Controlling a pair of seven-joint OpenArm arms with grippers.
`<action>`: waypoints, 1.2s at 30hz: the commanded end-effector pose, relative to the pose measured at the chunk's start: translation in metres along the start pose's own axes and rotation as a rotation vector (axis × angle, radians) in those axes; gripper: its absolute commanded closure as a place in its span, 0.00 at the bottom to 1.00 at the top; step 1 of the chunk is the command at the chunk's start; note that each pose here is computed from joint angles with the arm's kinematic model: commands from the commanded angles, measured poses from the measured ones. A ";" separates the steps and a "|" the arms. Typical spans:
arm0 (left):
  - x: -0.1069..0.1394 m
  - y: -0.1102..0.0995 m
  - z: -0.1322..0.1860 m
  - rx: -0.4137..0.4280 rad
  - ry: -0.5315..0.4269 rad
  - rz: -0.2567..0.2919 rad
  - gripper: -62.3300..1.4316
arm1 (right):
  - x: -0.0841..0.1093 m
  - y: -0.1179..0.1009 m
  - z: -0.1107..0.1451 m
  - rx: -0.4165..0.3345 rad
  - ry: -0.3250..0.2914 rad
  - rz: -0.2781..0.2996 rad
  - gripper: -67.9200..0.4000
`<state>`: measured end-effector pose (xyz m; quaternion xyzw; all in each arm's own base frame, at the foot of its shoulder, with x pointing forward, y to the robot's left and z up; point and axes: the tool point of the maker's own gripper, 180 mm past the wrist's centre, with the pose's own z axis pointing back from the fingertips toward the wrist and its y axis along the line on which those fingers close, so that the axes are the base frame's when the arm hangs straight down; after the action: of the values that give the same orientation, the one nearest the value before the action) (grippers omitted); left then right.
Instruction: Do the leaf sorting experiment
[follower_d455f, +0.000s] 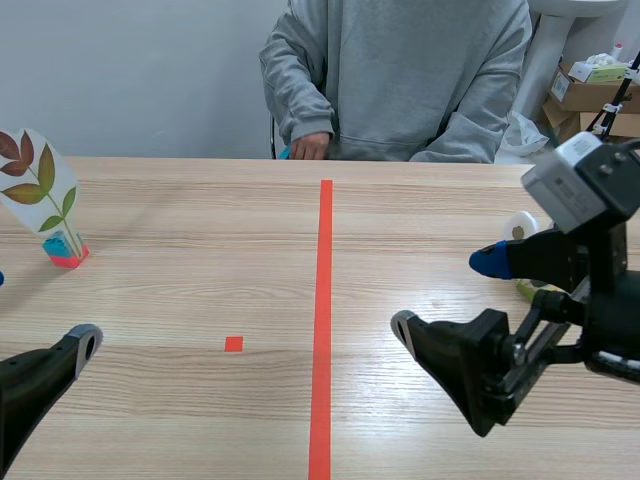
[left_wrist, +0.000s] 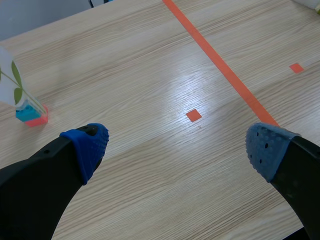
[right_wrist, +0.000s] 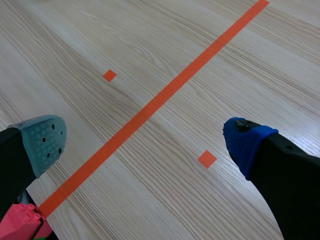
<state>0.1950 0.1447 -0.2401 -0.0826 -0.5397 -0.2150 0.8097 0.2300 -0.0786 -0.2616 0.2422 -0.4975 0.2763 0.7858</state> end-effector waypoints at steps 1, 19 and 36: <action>0.008 -0.001 0.000 0.001 -0.032 0.014 0.06 | 0.004 -0.008 0.010 -0.025 -0.008 0.008 0.04; 0.008 -0.001 0.000 0.001 -0.033 0.015 0.06 | -0.005 -0.046 0.060 -0.149 0.017 0.001 0.04; 0.008 -0.001 0.000 0.001 -0.032 0.014 0.06 | -0.008 -0.046 0.060 -0.150 0.036 0.002 0.04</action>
<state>0.1951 0.1446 -0.2400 -0.0826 -0.5401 -0.2150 0.8095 0.2153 -0.1585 -0.2608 0.1725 -0.4903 0.2311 0.8225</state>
